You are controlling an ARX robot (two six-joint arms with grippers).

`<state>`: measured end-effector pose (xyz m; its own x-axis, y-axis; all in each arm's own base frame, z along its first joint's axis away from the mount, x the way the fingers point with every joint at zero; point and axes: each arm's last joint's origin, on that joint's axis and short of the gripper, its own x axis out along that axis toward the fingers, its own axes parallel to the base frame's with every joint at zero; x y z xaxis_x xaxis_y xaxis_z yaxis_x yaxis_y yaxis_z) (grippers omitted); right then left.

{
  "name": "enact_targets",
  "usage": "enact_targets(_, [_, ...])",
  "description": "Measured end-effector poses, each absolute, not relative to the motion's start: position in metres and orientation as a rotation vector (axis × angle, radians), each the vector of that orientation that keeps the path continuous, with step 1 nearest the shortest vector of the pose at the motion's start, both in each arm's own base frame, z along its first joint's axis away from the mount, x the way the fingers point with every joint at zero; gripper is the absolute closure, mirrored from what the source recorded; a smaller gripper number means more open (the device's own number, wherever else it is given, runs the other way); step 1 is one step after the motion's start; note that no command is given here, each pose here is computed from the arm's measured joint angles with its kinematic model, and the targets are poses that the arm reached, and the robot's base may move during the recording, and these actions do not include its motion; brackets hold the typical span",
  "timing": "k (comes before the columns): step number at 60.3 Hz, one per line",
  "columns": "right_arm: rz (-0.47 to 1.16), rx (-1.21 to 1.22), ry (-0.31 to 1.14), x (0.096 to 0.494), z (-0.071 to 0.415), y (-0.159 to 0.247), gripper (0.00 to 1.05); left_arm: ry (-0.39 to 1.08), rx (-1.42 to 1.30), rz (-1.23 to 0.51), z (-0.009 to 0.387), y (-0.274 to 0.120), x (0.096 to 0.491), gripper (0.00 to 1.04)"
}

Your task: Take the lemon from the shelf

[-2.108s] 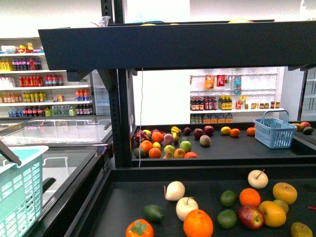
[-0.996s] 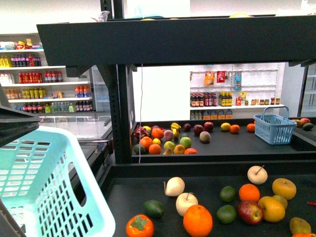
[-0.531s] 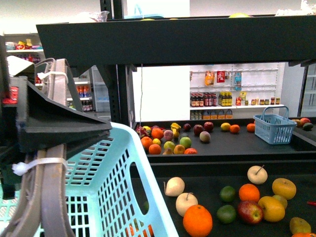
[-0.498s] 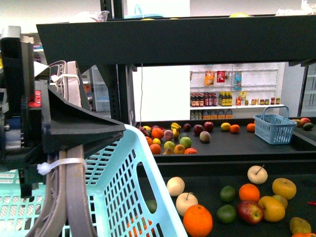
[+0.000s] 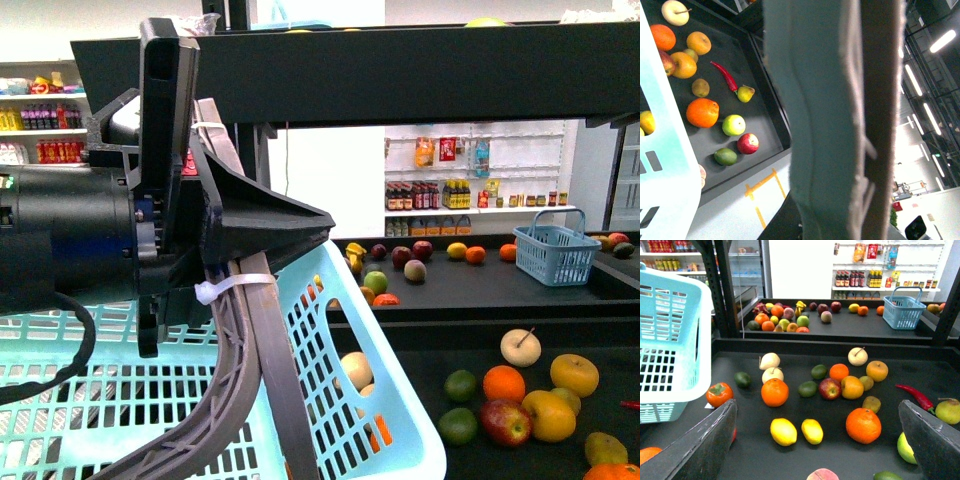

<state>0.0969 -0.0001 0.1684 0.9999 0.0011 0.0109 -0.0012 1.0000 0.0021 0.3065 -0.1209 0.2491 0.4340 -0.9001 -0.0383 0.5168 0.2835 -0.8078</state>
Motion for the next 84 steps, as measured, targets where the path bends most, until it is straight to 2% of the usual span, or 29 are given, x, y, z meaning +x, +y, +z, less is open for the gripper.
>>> enact_targets(22, [0.001, 0.002, -0.011, 0.097, 0.168, 0.000, 0.07, 0.570, -0.817, -1.007, 0.243, -0.138, 0.309, 0.98])
enact_targets(30, [-0.053, -0.024, 0.225, 0.103, 0.159, -0.001, 0.07, 0.565, -0.810, -1.004, 0.242, -0.139, 0.310, 0.98])
enact_targets(39, [-0.051, 0.015, 0.301, 0.119, 0.154, -0.005, 0.07, 0.561, -0.805, -1.003, 0.242, -0.139, 0.310, 0.98])
enact_targets(45, [-0.059, 0.074, 0.353, 0.140, 0.156, -0.009, 0.07, 0.563, -0.804, -1.007, 0.242, -0.140, 0.310, 0.98])
enact_targets(55, [-0.043, 0.165, 0.452, 0.201, 0.151, -0.010, 0.07, 0.564, -0.804, -1.007, 0.242, -0.140, 0.310, 0.98])
enact_targets(68, [-0.040, 0.152, 0.711, 0.292, 0.082, -0.003, 0.07, 0.565, -0.805, -1.002, 0.241, -0.140, 0.310, 0.98])
enact_targets(84, [0.033, 0.070, 0.746, 0.368, 0.026, -0.004, 0.07, 0.567, -0.804, -1.006, 0.241, -0.140, 0.310, 0.98])
